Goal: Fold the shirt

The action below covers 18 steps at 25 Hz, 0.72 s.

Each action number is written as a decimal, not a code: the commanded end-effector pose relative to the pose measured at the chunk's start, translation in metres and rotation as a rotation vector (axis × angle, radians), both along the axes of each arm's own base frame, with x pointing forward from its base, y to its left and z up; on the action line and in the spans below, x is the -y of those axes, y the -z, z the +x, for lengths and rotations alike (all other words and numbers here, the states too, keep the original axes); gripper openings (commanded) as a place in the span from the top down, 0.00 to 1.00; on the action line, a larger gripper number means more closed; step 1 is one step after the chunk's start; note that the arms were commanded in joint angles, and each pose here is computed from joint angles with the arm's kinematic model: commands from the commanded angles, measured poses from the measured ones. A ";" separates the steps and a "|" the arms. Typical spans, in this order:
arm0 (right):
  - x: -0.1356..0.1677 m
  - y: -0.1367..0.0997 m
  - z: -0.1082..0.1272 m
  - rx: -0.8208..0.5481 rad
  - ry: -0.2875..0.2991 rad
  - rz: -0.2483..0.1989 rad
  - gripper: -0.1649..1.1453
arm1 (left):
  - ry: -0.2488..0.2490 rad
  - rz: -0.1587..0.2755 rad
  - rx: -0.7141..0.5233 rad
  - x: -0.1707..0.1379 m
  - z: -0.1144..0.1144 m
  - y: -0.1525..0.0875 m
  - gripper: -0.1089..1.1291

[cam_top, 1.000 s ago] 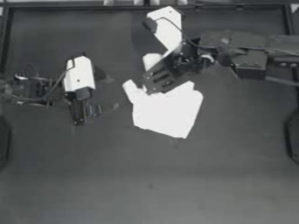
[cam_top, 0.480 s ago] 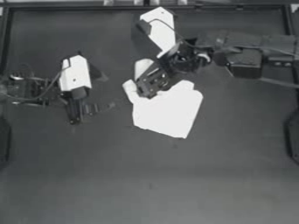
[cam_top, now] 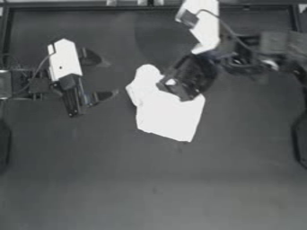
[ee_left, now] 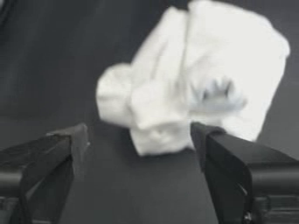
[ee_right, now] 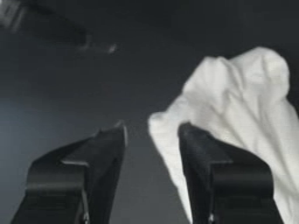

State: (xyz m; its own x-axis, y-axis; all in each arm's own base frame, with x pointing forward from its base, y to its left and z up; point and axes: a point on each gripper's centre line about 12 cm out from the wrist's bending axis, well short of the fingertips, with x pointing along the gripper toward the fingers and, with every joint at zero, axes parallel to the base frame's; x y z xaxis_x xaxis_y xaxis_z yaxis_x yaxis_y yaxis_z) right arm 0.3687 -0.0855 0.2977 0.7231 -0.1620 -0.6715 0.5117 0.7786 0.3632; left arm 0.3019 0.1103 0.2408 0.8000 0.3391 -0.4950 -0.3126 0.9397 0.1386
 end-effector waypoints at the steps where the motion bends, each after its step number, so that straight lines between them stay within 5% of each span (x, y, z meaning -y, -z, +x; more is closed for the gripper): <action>1: -0.008 -0.015 -0.026 0.116 -0.019 -0.070 0.29 | 0.007 0.017 0.069 -0.005 0.019 -0.026 0.10; 10: -0.028 0.027 -0.058 0.223 -0.125 -0.200 0.29 | 0.048 -0.006 0.043 -0.016 0.079 -0.005 0.10; 18: -0.036 0.062 -0.068 0.209 -0.175 -0.215 0.29 | 0.050 -0.028 0.017 -0.034 0.109 0.023 0.10</action>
